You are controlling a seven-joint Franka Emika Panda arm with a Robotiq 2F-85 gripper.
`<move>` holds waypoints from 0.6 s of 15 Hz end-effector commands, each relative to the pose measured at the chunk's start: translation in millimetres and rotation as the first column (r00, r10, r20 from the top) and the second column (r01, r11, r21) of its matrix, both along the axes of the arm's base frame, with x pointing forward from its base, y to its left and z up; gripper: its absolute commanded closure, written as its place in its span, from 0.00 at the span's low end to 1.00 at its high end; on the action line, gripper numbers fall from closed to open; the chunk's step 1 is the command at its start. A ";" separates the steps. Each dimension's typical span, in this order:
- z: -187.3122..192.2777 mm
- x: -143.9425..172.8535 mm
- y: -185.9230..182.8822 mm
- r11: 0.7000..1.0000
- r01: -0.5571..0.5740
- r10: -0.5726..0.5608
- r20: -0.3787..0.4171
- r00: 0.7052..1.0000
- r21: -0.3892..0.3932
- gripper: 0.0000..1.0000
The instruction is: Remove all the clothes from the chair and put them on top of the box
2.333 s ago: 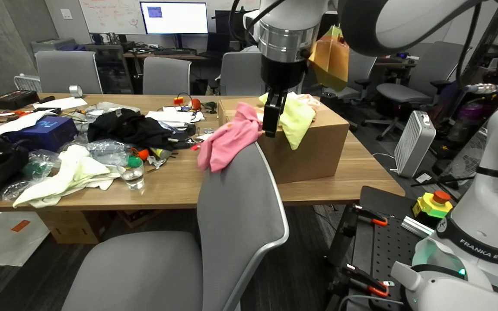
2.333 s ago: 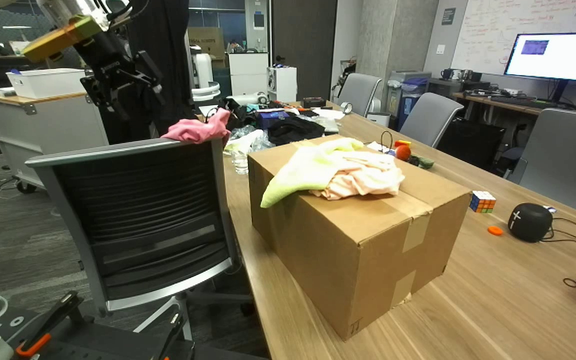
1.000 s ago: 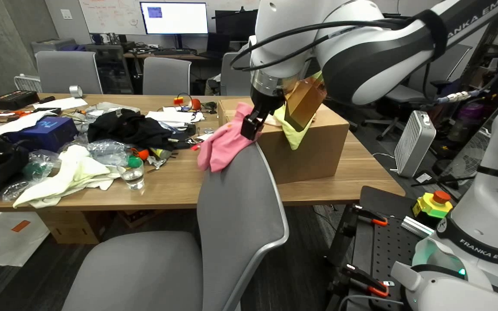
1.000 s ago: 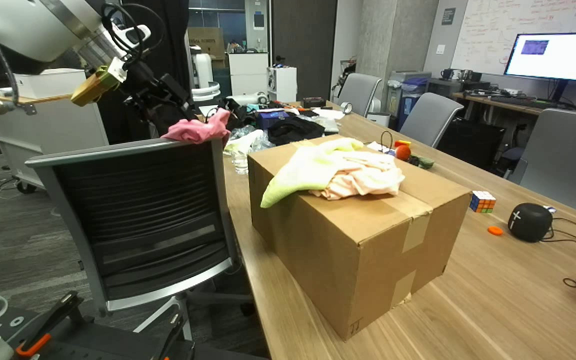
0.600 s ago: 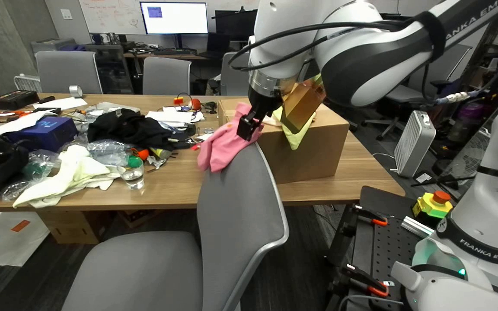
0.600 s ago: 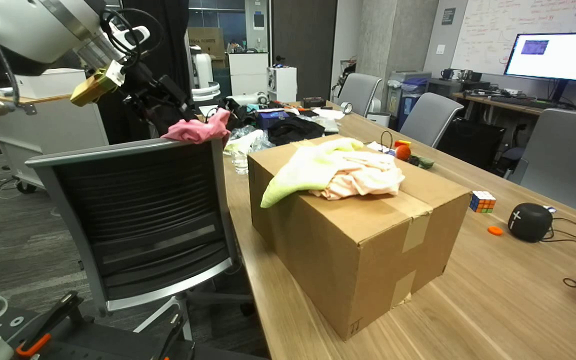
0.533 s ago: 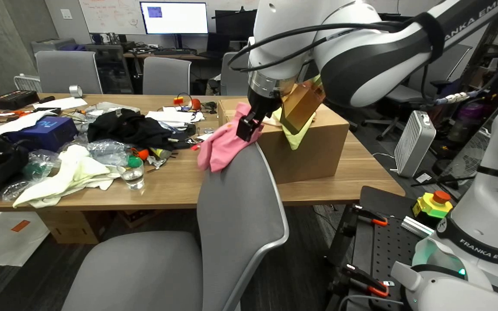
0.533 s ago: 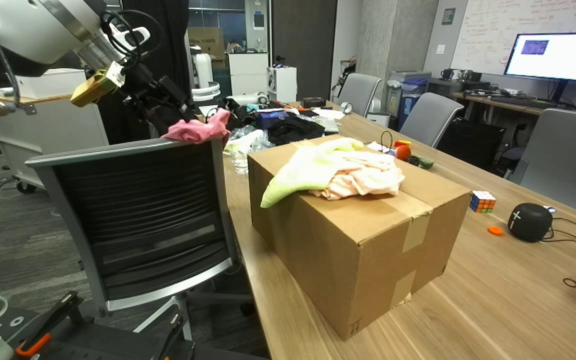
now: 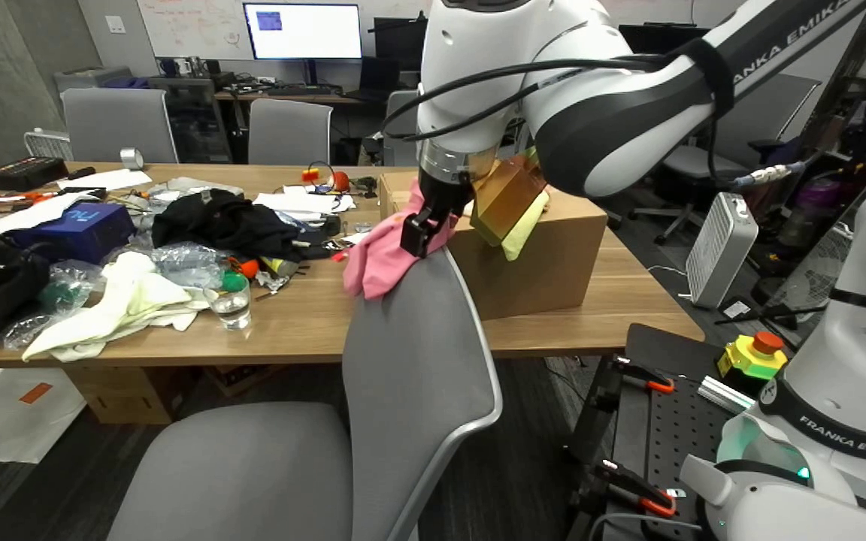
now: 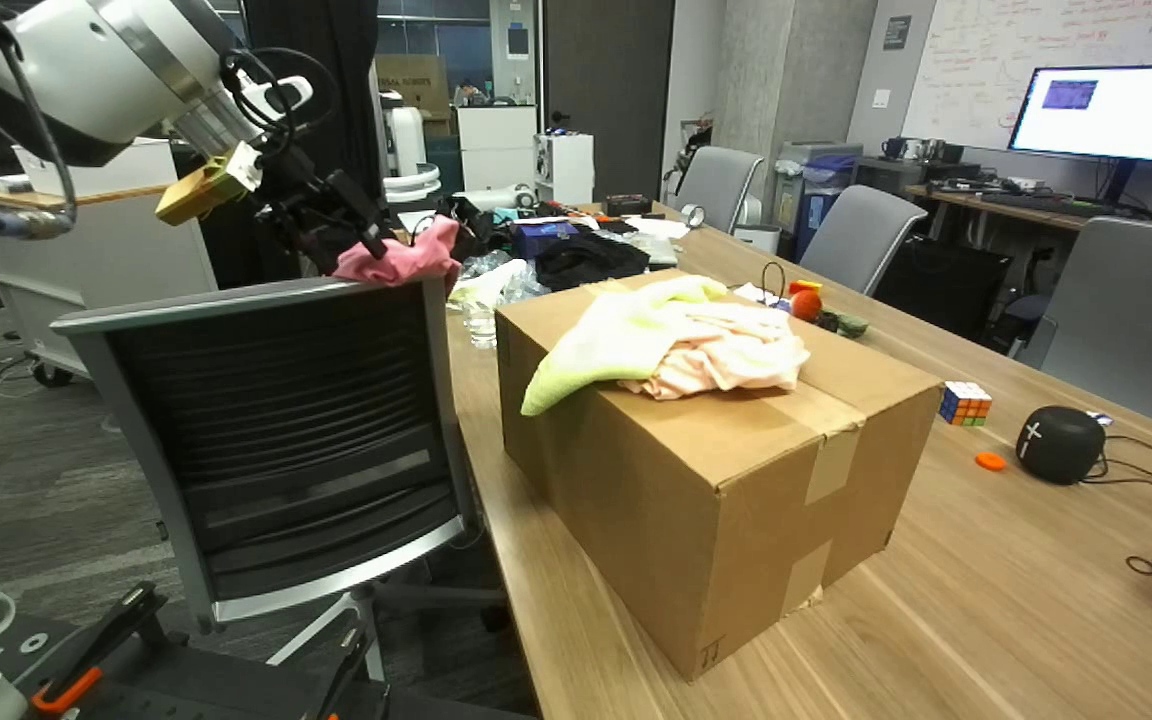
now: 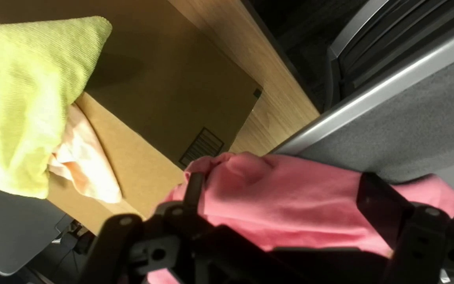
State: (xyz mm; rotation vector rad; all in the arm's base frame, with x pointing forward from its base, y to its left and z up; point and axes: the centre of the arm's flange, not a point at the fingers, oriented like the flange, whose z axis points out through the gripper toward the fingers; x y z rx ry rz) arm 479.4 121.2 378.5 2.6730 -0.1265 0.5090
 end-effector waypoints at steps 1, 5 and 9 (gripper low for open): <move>-0.9 17.5 3.2 1.000 0.007 -0.007 0.030 1.000 0.007 0.26; 2.6 19.5 2.0 1.000 0.010 -0.010 0.043 0.999 0.013 0.49; 9.8 18.7 1.0 1.000 0.001 -0.002 0.061 0.998 0.012 0.80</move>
